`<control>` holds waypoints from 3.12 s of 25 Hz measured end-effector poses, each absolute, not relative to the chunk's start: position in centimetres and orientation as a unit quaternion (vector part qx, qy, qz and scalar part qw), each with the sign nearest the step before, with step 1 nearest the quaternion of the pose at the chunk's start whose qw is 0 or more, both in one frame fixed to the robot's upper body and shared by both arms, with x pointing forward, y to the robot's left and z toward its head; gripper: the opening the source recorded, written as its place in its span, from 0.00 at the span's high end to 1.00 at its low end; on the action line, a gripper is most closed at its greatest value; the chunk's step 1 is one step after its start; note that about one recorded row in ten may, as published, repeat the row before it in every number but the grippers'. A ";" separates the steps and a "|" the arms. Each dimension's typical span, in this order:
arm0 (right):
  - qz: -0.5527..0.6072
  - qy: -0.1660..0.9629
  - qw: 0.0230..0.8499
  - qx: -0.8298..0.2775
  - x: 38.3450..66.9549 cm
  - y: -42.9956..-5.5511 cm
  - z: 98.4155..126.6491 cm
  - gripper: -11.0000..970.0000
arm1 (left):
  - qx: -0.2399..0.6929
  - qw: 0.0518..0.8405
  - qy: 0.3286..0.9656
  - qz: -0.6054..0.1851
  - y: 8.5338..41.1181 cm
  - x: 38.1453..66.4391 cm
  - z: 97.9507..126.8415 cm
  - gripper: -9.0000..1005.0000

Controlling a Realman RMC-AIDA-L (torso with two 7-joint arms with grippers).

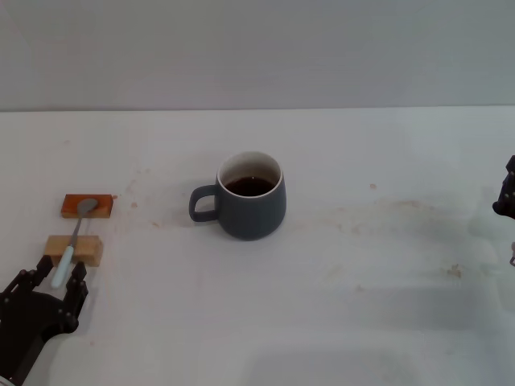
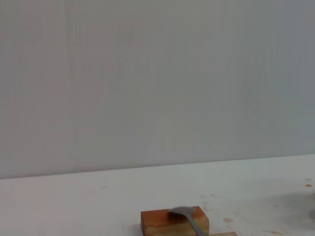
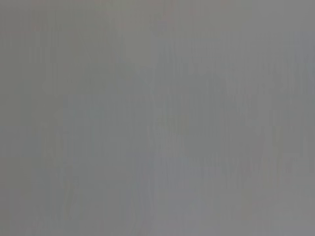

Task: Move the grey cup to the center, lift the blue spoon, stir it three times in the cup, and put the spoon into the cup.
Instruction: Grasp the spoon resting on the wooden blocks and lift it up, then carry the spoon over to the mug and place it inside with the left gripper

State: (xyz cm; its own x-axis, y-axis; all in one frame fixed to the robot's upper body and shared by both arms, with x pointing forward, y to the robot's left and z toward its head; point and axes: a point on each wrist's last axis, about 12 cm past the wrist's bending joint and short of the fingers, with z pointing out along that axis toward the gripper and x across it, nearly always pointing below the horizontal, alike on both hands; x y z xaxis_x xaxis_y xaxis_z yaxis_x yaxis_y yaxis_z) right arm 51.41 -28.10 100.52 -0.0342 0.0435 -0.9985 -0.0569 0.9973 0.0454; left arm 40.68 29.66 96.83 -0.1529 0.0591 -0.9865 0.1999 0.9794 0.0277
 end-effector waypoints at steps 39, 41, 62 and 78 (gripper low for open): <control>0.033 0.719 0.694 0.001 51.2 -28.3 100.4 0.99 | 0.069 0.645 0.759 -0.058 30.0 40.8 96.9 0.69; 0.033 0.719 0.694 0.000 51.2 -28.3 100.4 0.99 | 0.069 0.645 0.759 -0.058 30.0 40.8 96.9 0.71; 0.034 0.720 0.694 0.001 51.2 -28.3 100.4 0.99 | 0.095 0.687 0.716 -0.079 28.5 41.2 98.4 0.84; 0.035 0.720 0.693 0.000 51.1 -28.2 100.4 0.99 | 0.124 0.752 0.636 -0.120 27.6 43.8 101.6 0.85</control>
